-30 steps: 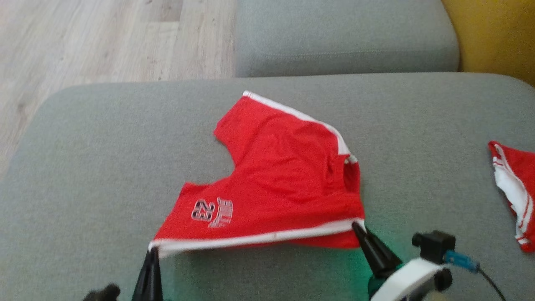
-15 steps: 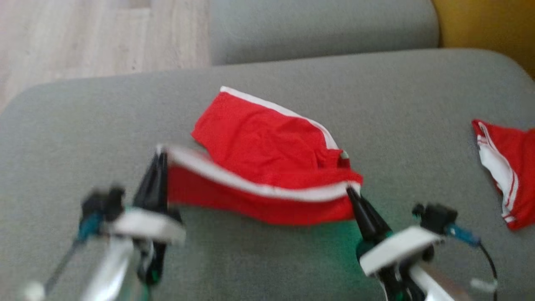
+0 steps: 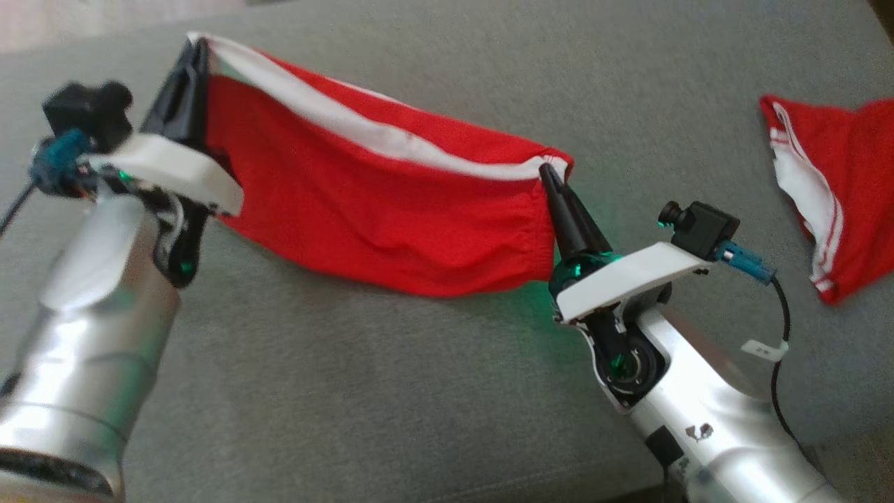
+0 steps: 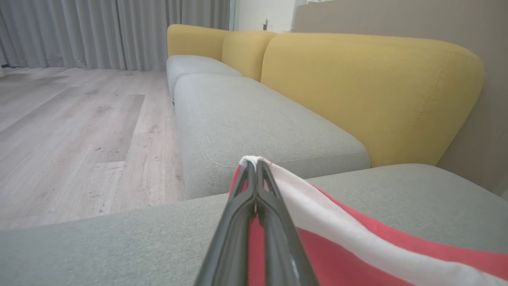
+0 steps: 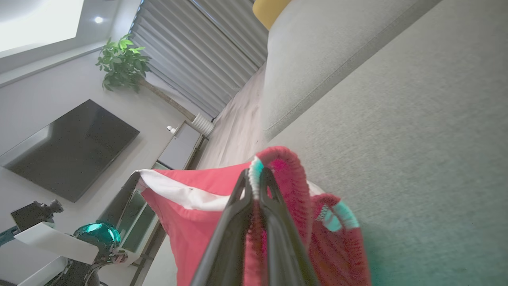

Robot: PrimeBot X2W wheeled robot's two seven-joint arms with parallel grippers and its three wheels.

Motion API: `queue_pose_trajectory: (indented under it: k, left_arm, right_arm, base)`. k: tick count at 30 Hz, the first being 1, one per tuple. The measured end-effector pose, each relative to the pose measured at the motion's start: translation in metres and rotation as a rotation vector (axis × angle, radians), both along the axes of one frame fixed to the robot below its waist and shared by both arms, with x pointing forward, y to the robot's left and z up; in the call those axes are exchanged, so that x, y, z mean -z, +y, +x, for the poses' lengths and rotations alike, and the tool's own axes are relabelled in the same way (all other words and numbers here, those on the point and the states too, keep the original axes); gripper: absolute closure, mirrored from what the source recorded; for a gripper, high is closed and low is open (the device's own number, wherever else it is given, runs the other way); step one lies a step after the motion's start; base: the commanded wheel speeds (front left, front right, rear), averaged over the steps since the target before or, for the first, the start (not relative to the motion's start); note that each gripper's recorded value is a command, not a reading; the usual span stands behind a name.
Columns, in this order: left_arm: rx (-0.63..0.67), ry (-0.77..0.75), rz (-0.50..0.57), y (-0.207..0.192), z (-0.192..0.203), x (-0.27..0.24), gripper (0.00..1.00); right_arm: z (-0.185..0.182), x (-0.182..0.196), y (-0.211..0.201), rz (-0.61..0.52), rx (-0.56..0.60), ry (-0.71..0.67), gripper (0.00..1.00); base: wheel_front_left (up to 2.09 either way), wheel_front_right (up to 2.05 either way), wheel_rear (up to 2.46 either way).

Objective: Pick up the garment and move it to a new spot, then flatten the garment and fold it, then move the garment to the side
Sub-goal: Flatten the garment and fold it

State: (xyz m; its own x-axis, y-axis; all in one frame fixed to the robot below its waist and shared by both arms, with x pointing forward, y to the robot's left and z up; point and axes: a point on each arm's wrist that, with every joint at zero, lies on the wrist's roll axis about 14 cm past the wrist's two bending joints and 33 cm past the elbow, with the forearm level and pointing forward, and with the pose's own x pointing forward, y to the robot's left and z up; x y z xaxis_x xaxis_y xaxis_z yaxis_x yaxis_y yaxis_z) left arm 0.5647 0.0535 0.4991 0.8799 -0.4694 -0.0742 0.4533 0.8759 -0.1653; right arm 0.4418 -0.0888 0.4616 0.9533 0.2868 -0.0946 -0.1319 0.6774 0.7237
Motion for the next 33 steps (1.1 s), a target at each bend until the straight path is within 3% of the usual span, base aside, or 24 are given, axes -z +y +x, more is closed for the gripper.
queue_pose_trajectory:
  k: [8,19,20,21,22,23,33]
  left_arm:
    - [0.047,0.049,0.053,-0.024,0.030,0.034,1.00]
    - [0.050,0.144,0.170,-0.019,0.039,0.086,1.00]
    - [0.044,0.145,0.171,-0.017,0.039,0.086,1.00]
    - [0.040,0.144,0.178,-0.015,0.039,0.086,1.00]
    - [0.041,0.144,0.185,-0.014,0.038,0.086,0.29]
    - [0.041,0.146,0.185,-0.014,0.037,0.086,0.00]
    - [0.004,0.164,0.148,-0.008,0.020,0.072,0.00]
  right_arm:
    - [0.008,0.017,-0.023,0.008,0.077,0.043,1.00]
    - [0.012,0.025,-0.027,0.012,0.085,0.061,1.00]
    - [0.012,0.025,-0.025,0.013,0.080,0.060,0.80]
    - [0.012,0.025,-0.024,0.011,0.075,0.059,0.80]
    - [0.012,0.024,-0.023,0.006,0.073,0.056,0.22]
    - [0.012,0.023,-0.022,0.005,0.070,0.052,0.00]
    - [0.005,0.016,-0.027,-0.064,0.072,0.026,0.00]
  base:
    - [0.00,0.00,0.00]
    - [0.00,0.00,0.00]
    - [0.00,0.00,0.00]
    - [0.00,0.00,0.00]
    - [0.00,0.00,0.00]
    - [0.00,0.00,0.00]
    - [0.00,0.00,0.00]
